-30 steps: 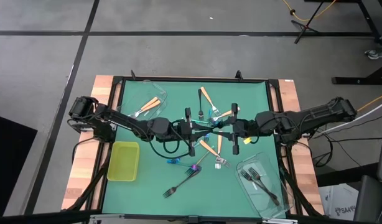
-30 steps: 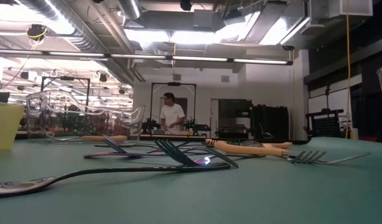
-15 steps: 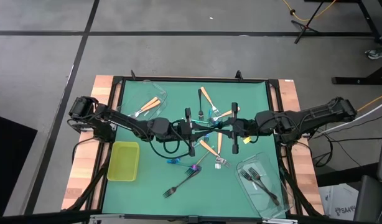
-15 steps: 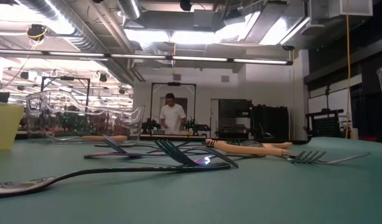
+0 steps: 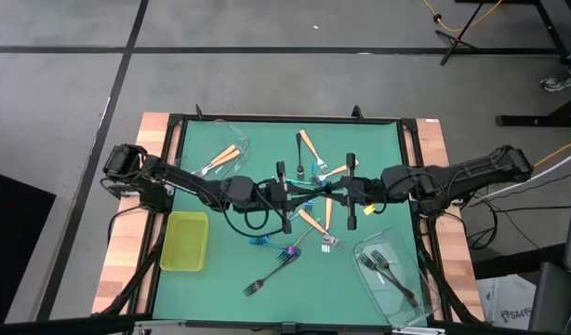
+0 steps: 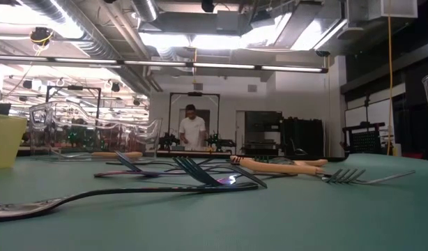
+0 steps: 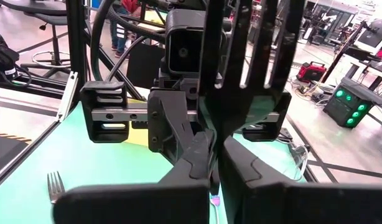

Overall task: Sort silverware by color (type)
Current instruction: Put the black fork in the bottom transparent bin

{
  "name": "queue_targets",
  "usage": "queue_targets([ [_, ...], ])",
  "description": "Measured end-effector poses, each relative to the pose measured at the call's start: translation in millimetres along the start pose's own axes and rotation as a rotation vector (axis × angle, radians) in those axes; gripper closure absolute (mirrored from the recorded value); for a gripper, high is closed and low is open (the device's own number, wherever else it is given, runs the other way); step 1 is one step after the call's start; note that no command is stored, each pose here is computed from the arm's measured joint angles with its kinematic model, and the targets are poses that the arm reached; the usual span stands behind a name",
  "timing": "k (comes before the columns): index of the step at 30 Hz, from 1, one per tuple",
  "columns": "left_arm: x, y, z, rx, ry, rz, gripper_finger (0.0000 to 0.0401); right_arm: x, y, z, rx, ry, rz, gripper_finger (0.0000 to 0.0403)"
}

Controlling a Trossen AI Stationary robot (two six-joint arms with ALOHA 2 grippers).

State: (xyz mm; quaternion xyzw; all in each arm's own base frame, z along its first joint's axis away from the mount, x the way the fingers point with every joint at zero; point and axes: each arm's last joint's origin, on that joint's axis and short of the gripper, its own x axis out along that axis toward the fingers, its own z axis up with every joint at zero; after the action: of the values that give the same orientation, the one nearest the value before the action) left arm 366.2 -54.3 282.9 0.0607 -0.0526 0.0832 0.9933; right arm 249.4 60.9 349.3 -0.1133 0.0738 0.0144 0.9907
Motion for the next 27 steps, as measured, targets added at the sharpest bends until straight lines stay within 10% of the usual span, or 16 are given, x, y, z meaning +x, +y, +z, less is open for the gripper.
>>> queue_targets([
  [27,-1.6,-2.0,-17.7,0.032,0.177,-0.022,0.0314,-19.3,-5.4,1.0,0.083,0.044,-0.001,0.0403],
])
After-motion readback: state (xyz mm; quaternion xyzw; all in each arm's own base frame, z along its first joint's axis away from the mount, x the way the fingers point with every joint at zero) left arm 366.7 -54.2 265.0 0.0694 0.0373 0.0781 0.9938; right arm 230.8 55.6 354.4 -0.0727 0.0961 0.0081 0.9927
